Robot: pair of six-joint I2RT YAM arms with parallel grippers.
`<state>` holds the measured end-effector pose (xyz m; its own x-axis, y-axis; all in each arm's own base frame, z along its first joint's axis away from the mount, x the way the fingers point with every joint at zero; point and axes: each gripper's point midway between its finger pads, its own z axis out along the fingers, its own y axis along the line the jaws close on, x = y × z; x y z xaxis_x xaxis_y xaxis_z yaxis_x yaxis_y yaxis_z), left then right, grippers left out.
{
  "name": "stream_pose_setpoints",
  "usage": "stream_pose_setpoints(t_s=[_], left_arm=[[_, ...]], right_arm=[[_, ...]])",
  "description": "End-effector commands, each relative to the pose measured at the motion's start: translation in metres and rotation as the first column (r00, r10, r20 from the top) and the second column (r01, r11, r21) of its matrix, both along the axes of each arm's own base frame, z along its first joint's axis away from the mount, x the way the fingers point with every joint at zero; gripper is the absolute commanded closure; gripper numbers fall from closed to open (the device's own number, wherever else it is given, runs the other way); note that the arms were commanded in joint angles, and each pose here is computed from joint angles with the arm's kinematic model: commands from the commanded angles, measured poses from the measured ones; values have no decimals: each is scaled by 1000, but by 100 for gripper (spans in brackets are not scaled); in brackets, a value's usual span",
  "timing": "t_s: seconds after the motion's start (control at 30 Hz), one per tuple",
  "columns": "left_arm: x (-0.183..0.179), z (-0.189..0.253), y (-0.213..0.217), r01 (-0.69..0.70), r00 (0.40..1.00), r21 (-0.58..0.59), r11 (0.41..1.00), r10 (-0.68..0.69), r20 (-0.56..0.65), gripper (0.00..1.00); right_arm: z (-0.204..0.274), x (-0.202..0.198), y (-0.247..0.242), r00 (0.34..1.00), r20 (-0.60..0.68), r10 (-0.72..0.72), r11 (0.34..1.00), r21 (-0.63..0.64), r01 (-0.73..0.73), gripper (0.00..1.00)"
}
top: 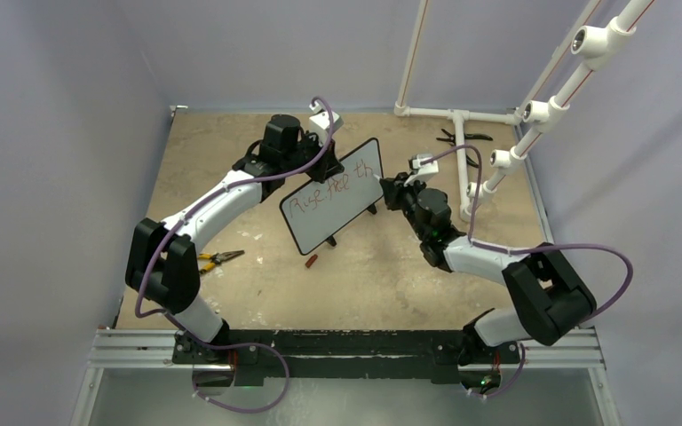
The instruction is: Write a sentence on the whiteboard
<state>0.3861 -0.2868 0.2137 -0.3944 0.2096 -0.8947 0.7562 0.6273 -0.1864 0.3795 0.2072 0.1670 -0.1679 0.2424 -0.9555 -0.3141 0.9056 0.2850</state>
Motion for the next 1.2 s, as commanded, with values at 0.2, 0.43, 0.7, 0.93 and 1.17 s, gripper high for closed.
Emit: stream_pose_setpoints(t_s=[0.2, 0.43, 0.7, 0.93, 1.17], left_arm=[[1, -2, 9, -13, 999, 43, 999, 11, 42, 100], [0, -1, 8, -10, 999, 42, 999, 9, 42, 100], [-1, -1, 8, -6, 999, 40, 999, 4, 40, 100], [-1, -2, 7, -13, 1000, 30, 999, 12, 25, 100], [-1, -2, 7, -15, 1000, 29, 999, 15, 25, 100]], right_arm=[[48, 4, 1, 995, 95, -13, 997, 74, 6, 100], [50, 13, 7, 994, 108, -10, 998, 69, 3, 100], [45, 21, 2, 993, 102, -54, 997, 62, 48, 100], [51, 27, -6, 987, 115, -108, 993, 68, 100, 100], [71, 27, -1, 982, 171, -84, 994, 84, 70, 100]])
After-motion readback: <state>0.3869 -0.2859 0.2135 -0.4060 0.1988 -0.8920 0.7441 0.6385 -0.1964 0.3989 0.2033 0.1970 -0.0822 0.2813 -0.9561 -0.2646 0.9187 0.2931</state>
